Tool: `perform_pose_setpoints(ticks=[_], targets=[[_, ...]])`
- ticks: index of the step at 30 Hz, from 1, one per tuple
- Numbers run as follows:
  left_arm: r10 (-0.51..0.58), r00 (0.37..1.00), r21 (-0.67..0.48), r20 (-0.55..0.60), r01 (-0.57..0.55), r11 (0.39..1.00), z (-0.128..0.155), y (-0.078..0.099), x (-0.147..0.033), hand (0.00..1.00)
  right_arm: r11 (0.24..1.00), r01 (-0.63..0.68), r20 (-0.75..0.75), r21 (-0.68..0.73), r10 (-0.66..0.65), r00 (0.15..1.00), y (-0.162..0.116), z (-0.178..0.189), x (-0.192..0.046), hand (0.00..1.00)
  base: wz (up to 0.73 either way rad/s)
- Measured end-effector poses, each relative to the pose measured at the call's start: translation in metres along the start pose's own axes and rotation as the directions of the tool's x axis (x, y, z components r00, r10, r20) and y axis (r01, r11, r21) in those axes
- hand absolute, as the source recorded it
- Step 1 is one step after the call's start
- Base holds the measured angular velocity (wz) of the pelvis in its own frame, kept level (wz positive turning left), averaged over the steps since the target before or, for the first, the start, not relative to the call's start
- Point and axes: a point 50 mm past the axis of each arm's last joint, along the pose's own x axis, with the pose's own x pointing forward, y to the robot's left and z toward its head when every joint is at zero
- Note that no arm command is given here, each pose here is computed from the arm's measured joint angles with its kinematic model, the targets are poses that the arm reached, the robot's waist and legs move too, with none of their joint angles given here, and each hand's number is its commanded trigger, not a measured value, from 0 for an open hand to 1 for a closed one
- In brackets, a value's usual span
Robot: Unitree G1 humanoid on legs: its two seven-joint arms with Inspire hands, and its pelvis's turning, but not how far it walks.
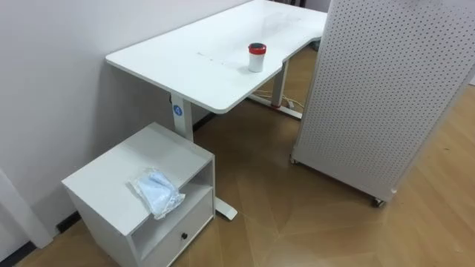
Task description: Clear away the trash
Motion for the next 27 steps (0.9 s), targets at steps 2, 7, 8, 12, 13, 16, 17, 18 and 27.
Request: perform_pose_setpoints(ticks=[2, 7, 8, 12, 13, 16, 17, 18, 27], targets=[[-0.001, 1.000, 0.000, -0.004, 0.001, 1.000, -0.0009, -0.0003, 0.0001, 0.00, 1.000, 0.001, -0.002, 0.000, -0.001, 1.000, -0.0003, -0.0006, 0.0000, 1.00, 0.00], [-0.005, 1.000, 0.001, -0.018, 0.005, 1.000, -0.0039, -0.0012, 0.0002, 0.00, 1.000, 0.001, -0.003, -0.005, -0.001, 1.000, -0.0001, -0.0007, 0.0000, 1.00, 0.01], [-0.006, 1.000, 0.001, -0.021, 0.006, 1.000, -0.0048, -0.0016, 0.0002, 0.00, 1.000, 0.000, -0.003, -0.008, 0.000, 1.000, 0.0001, -0.0006, 0.0000, 1.00, 0.07], [-0.006, 1.000, 0.000, -0.022, 0.006, 1.000, -0.0053, -0.0017, 0.0002, 0.00, 1.000, -0.008, -0.002, -0.011, 0.008, 1.000, 0.0001, -0.0012, 0.0000, 1.00, 0.04], [-0.006, 1.000, 0.000, -0.022, 0.006, 1.000, -0.0051, -0.0017, 0.0002, 0.00, 1.000, -0.010, -0.001, -0.013, 0.010, 1.000, 0.0003, -0.0011, 0.0000, 1.00, 0.00], [-0.008, 1.000, -0.005, -0.019, 0.008, 1.000, -0.0046, -0.0018, 0.0002, 0.00, 1.000, -0.020, 0.002, -0.020, 0.020, 1.000, 0.0007, -0.0016, -0.0001, 1.00, 0.00], [-0.008, 1.000, -0.007, -0.017, 0.008, 1.000, -0.0044, -0.0019, 0.0002, 0.00, 0.999, -0.023, 0.006, -0.027, 0.023, 1.000, 0.0013, -0.0013, 0.0000, 1.00, 0.00], [-0.008, 1.000, -0.007, -0.016, 0.008, 1.000, -0.0043, -0.0019, 0.0002, 0.00, 0.999, -0.027, 0.011, -0.034, 0.028, 1.000, 0.0019, -0.0009, 0.0000, 1.00, 0.00], [-0.004, 1.000, -0.005, -0.007, 0.004, 1.000, -0.0042, -0.0019, 0.0003, 0.00, 0.998, -0.044, 0.015, -0.040, 0.045, 0.999, 0.0037, -0.0001, 0.0001, 1.00, 0.00]])
